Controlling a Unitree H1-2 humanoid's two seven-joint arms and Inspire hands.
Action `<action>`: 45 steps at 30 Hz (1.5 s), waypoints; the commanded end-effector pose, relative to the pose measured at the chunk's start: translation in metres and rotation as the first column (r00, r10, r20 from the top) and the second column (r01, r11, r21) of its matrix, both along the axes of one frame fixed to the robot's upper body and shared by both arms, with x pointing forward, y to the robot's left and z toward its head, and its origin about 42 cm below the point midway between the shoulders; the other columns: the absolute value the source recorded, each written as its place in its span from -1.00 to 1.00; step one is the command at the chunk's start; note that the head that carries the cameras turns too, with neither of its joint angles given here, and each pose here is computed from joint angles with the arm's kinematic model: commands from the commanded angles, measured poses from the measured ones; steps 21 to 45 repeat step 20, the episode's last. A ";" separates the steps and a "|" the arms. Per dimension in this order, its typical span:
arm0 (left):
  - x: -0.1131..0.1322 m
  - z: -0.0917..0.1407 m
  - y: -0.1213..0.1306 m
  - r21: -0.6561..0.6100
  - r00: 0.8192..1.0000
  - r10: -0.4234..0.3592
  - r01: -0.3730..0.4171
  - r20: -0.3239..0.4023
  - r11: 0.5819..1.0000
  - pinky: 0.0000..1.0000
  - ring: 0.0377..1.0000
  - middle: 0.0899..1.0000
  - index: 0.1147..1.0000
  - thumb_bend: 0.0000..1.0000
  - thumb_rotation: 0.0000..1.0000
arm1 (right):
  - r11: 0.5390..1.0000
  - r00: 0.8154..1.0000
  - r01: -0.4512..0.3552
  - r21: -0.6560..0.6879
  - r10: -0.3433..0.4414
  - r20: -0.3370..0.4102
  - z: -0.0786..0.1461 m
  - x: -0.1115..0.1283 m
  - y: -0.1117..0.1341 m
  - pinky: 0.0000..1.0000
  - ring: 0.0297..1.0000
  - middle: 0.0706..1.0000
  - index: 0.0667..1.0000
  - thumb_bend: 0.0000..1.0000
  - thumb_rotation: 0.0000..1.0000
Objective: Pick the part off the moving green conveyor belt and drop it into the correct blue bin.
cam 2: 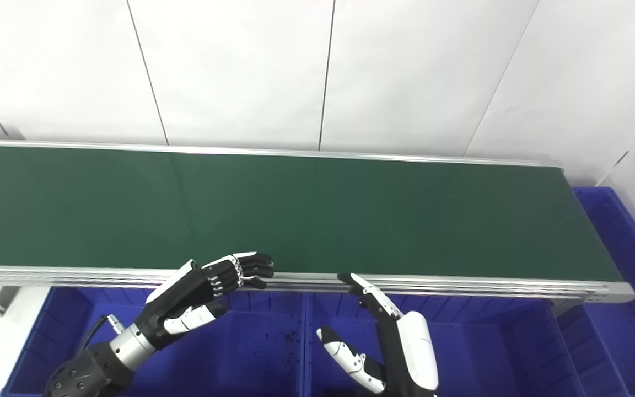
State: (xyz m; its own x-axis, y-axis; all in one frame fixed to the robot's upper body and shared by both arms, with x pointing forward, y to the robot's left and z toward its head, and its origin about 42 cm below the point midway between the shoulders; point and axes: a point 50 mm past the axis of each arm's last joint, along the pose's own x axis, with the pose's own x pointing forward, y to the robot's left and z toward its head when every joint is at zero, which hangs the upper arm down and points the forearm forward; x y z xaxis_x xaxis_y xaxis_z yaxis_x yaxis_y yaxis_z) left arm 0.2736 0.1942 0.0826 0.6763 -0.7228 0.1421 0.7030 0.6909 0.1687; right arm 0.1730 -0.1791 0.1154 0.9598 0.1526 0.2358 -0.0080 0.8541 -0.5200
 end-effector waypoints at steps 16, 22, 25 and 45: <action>0.018 0.026 0.001 -0.013 0.996 -0.041 0.042 0.082 0.999 0.67 0.78 0.81 0.77 -0.15 0.49 | 0.995 0.997 -0.076 0.064 0.074 0.021 0.019 0.012 0.004 0.58 0.70 0.76 0.75 -0.12 0.90; 0.017 0.029 -0.001 -0.023 0.996 -0.035 0.037 0.079 0.999 0.67 0.78 0.81 0.76 -0.15 0.46 | 0.996 0.998 -0.066 0.054 0.065 0.025 0.019 0.012 0.005 0.61 0.72 0.77 0.76 -0.15 0.90; 0.017 0.029 -0.001 -0.023 0.996 -0.035 0.037 0.079 0.999 0.67 0.78 0.81 0.76 -0.15 0.46 | 0.996 0.998 -0.066 0.054 0.065 0.025 0.019 0.012 0.005 0.61 0.72 0.77 0.76 -0.15 0.90; 0.017 0.029 -0.001 -0.023 0.996 -0.035 0.037 0.079 0.999 0.67 0.78 0.81 0.76 -0.15 0.46 | 0.996 0.998 -0.066 0.054 0.065 0.025 0.019 0.012 0.005 0.61 0.72 0.77 0.76 -0.15 0.90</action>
